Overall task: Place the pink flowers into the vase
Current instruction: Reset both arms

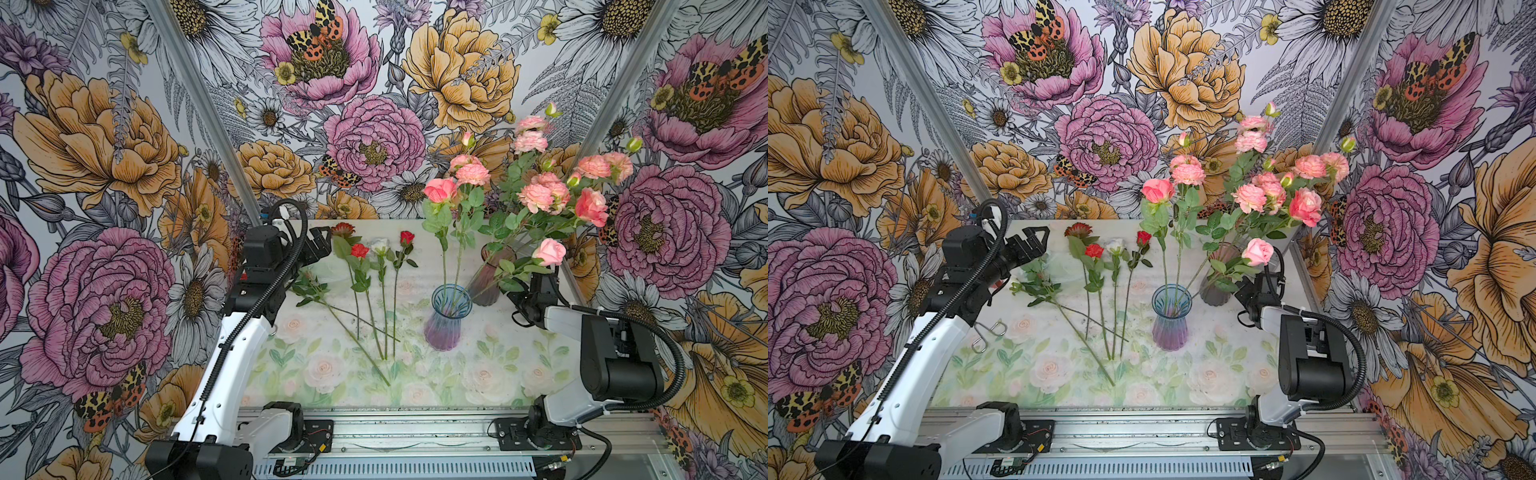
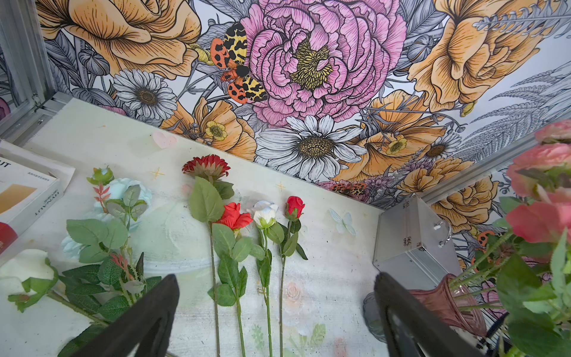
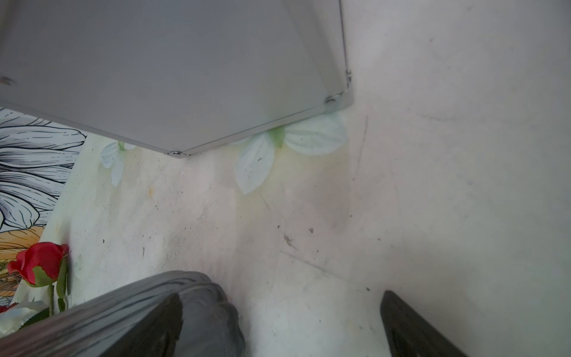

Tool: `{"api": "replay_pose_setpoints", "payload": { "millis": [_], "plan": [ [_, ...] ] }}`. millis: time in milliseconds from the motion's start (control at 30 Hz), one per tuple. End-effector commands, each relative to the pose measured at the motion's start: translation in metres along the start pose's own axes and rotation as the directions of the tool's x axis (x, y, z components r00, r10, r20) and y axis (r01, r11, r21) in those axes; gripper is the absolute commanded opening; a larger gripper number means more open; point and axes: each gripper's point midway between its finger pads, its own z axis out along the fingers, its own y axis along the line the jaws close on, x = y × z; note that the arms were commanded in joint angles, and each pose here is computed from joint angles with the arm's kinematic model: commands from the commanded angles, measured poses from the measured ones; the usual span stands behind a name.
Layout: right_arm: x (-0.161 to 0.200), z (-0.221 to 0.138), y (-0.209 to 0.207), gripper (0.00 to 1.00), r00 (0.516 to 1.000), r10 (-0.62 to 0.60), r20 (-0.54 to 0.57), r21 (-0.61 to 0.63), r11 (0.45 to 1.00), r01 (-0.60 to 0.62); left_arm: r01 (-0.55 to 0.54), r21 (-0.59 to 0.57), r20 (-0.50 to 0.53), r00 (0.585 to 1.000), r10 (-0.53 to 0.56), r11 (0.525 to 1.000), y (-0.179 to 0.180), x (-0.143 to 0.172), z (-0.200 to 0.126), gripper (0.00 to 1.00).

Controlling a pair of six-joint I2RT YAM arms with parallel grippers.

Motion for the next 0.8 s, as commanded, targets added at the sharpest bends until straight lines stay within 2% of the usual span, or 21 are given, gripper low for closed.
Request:
{"api": "replay_pose_setpoints", "payload": {
  "millis": [0,300,467,567,667,767],
  "plan": [
    [0.001,0.006,0.014,0.99,1.000,-0.009,0.000,-0.018,1.000,0.009,-0.009,0.009,-0.010,1.000,0.010,1.000,0.001,0.001,0.000,0.99],
    [0.012,0.012,0.024,0.99,0.998,-0.063,-0.026,-0.002,0.998,0.063,-0.012,-0.001,-0.010,1.000,0.012,1.000,0.004,0.002,0.001,0.99],
    [0.000,-0.014,0.029,0.99,0.987,-0.161,0.011,0.017,0.987,0.161,-0.007,-0.022,-0.014,1.000,0.007,1.000,0.011,0.005,0.002,0.98],
    [-0.019,-0.041,0.036,0.99,0.966,-0.251,0.068,0.049,0.968,0.248,-0.010,-0.054,-0.003,1.000,0.010,0.998,0.017,0.005,0.003,0.99],
    [-0.038,-0.061,0.042,0.99,0.936,-0.327,0.127,0.083,0.944,0.318,-0.024,-0.148,0.019,0.999,0.027,0.989,0.037,0.008,0.003,0.98],
    [-0.050,-0.062,0.041,0.99,0.908,-0.390,0.152,0.135,0.918,0.372,-0.011,-0.303,0.070,0.997,0.033,0.953,0.072,0.014,0.002,0.99]
  ]
}}
